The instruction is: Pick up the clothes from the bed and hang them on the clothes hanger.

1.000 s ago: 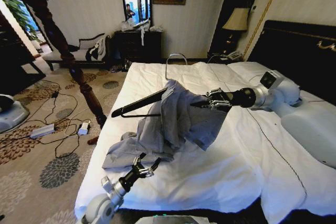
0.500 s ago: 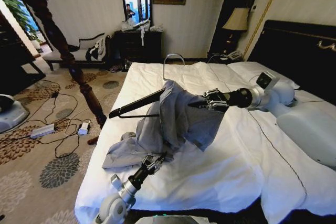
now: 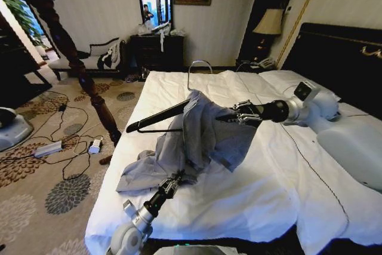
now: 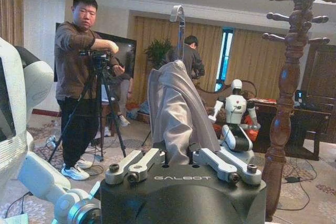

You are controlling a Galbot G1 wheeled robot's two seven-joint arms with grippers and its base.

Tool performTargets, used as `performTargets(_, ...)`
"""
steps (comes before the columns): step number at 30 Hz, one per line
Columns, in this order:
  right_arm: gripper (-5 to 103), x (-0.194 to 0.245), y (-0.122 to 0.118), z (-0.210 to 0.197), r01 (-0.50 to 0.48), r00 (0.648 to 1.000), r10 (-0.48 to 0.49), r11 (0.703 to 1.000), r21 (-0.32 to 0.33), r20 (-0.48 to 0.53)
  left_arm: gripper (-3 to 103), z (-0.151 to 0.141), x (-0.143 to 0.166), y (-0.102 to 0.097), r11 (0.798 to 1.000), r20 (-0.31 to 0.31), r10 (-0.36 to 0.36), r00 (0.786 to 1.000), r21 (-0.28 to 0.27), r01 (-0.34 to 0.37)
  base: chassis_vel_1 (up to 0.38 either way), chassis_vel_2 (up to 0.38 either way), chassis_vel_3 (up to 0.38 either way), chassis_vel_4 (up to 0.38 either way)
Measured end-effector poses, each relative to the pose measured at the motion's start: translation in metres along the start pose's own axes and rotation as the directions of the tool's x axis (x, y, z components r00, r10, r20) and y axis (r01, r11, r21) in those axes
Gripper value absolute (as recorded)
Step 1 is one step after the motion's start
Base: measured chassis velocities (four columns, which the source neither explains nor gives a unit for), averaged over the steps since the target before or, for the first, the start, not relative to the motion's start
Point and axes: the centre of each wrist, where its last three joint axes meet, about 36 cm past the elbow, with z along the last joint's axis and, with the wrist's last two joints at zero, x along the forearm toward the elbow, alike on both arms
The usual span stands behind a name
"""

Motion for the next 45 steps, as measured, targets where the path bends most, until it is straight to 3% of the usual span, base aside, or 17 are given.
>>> performTargets(6,16,0.004,0.000,-0.001,-0.016,1.000,0.016,1.000,0.000,0.000,0,-0.010,0.005,-0.004,1.000,0.004,0.003,1.000,-0.014,-0.003,0.000,0.000,0.000,0.000)
performTargets(12,16,0.006,0.002,0.004,-0.038,0.999,0.038,0.999,-0.012,0.010,0,-0.042,0.005,-0.006,0.999,0.055,0.007,0.998,-0.050,-0.004,0.000,0.000,0.000,0.000)
performTargets(14,16,0.004,0.002,0.011,-0.051,0.998,0.052,0.998,-0.027,0.038,0,-0.077,0.002,0.004,0.996,0.107,0.005,0.994,-0.088,0.004,0.000,0.000,0.000,0.000)
performTargets(18,16,0.000,0.002,0.020,-0.051,0.994,0.056,0.997,-0.053,0.090,0,-0.118,0.001,0.019,0.993,0.161,0.006,0.987,-0.118,0.014,0.000,0.000,0.000,0.000)
performTargets(20,16,-0.005,0.001,0.027,-0.045,0.988,0.055,0.996,-0.076,0.145,0,-0.159,0.005,0.038,0.988,0.195,0.049,0.980,-0.157,-0.018,0.000,0.000,0.000,0.000)
performTargets(22,16,-0.006,0.001,0.027,-0.045,0.986,0.057,0.996,-0.080,0.157,0,-0.166,0.007,0.042,0.986,0.199,0.058,0.978,-0.164,-0.025,0.000,0.000,0.000,0.000)
performTargets(26,16,-0.015,0.005,0.028,-0.060,0.969,0.082,0.993,-0.099,0.234,0,-0.229,0.017,0.063,0.969,0.220,0.142,0.965,-0.231,-0.090,0.000,0.000,0.000,0.000)
performTargets(28,16,-0.015,0.005,0.027,-0.065,0.969,0.085,0.994,-0.093,0.230,0,-0.240,0.017,0.064,0.965,0.222,0.155,0.963,-0.241,-0.100,0.000,0.000,0.000,0.000)
performTargets(32,16,-0.012,0.006,0.029,-0.087,0.978,0.099,0.994,-0.073,0.182,0,-0.286,0.015,0.064,0.938,0.192,0.232,0.953,-0.304,-0.167,0.000,0.000,0.000,0.000)
performTargets(41,16,-0.012,0.003,0.045,-0.075,0.990,0.080,0.996,-0.044,0.115,0,-0.354,-0.002,0.069,0.912,0.154,0.274,0.949,-0.354,-0.206,0.000,0.000,0.000,0.000)
performTargets(45,16,-0.014,0.002,0.051,-0.069,0.991,0.074,0.996,-0.048,0.110,0,-0.370,-0.012,0.069,0.907,0.139,0.279,0.950,-0.363,-0.213,0.000,0.000,0.000,0.000)
